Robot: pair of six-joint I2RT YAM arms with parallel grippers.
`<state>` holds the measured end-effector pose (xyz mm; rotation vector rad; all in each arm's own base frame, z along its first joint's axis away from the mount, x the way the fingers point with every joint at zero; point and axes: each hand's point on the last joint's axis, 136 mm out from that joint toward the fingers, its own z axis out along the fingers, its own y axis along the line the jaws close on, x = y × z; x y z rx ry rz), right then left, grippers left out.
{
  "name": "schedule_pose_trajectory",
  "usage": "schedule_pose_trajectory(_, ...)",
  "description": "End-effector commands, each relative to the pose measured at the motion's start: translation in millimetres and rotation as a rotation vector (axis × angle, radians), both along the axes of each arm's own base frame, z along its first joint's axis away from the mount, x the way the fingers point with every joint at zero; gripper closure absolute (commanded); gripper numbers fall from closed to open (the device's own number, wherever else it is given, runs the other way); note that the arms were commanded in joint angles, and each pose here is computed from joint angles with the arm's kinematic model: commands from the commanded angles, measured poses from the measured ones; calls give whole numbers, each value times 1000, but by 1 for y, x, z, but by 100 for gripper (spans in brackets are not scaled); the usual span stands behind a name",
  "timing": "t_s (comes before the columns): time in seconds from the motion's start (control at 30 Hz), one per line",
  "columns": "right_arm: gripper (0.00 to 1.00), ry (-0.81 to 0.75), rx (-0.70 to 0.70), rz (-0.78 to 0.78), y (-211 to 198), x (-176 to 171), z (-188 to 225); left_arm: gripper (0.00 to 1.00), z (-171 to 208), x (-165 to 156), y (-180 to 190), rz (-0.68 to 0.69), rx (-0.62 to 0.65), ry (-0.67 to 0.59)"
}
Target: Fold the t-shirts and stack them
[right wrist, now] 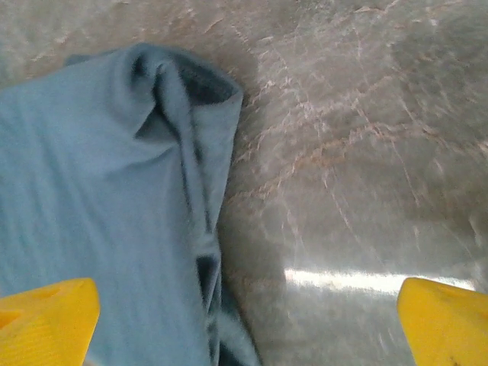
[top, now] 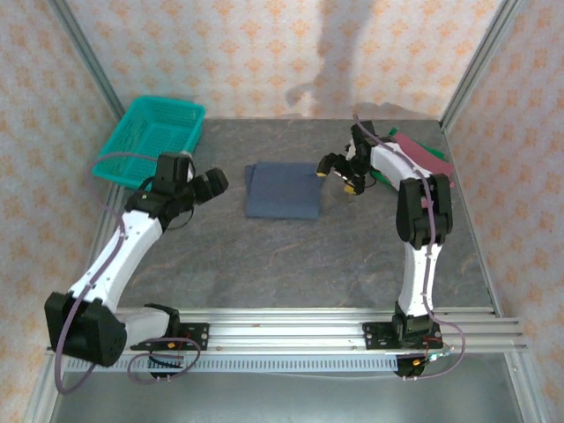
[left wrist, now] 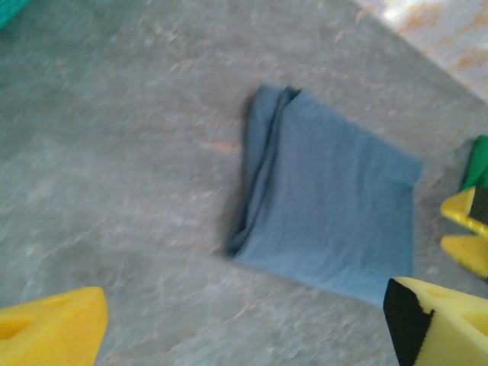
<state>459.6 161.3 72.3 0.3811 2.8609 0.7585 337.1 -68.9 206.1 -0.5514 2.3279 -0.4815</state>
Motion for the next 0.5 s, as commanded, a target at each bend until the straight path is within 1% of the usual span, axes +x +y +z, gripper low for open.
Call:
schedule_pose_trajectory(0.0, 0, -79, -8, 38, 17, 28, 9, 4, 45, -22, 17, 27, 67, -159)
schedule_pose_trajectory(0.07, 0, -71, 1, 49, 27, 37, 3, 1, 49, -39, 29, 39, 129, -166)
schedule_pose_trajectory(0.2, 2, -29, -12, 71, 44, 46, -13, 0, 53, -64, 44, 75, 178, -178)
schedule_pose_trajectory(0.33, 6, 53, -66, 81, 48, 43, -36, 0, 59, -83, 55, 106, 212, -189)
schedule_pose_trajectory(0.47, 10, 89, -123, 103, 50, 38, -49, 0, 71, -94, 64, 130, 249, -212)
